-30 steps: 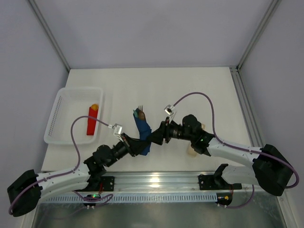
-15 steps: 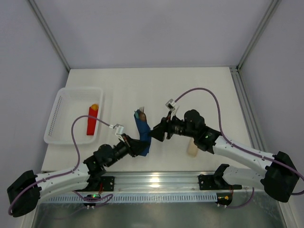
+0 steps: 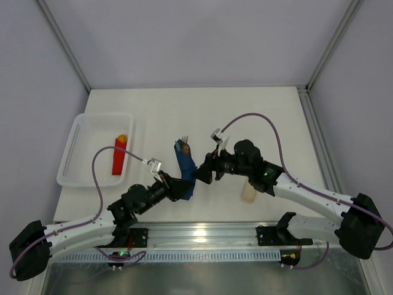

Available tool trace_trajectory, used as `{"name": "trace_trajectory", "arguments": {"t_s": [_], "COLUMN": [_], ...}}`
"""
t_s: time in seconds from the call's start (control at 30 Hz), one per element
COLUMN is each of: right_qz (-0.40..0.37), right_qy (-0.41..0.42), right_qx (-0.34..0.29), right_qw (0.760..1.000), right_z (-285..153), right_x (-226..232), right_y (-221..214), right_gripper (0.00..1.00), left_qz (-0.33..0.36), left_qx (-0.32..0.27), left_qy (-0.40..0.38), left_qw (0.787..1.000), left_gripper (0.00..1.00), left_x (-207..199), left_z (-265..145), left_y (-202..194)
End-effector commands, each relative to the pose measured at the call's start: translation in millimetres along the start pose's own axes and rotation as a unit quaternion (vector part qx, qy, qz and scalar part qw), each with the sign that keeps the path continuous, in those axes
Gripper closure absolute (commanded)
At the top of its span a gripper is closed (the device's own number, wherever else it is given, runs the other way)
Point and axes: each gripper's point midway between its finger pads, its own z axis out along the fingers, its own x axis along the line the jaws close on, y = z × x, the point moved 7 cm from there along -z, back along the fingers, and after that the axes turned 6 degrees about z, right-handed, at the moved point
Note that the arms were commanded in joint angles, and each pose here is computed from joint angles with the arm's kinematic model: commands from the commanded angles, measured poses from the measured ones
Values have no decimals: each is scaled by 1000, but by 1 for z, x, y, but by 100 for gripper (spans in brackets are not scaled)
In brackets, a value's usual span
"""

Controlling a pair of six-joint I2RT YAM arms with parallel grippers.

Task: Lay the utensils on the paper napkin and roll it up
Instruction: Roll the napkin.

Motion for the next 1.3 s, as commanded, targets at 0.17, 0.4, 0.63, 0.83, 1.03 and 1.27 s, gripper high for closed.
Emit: {"name": "trace_trajectory", "arguments": {"t_s": [0.17, 0.4, 0.63, 0.83, 1.03, 1.27], "right_qz": [-17, -7, -2, 4, 5, 10], "right_qy": [57, 82, 92, 100, 117, 134], "right_qx": [-23, -22, -22, -19, -22, -26], "right_qw": [998, 996, 996, 995, 993, 991], "right_z": [12, 23, 27, 30, 32, 33], "right_x": [16, 15, 15, 14, 14, 15], "right_y": [20, 17, 15, 12, 9, 6], "right_gripper": [31, 31, 31, 31, 32, 32], "left_qz": [11, 4, 4, 1, -3, -9], "left_qx": [-32, -36, -43, -48, -54, -66], "left_qy": [-24, -39, -44, -52, -60, -70], "left_qw": [999, 999, 998, 998, 997, 995], "left_gripper": [100, 100, 100, 100, 100, 100], "left_x": [-15, -18, -21, -23, -26, -30], "left_z": [8, 8, 5, 4, 2, -1], "left_y": [20, 20, 25, 26, 29, 34]}}
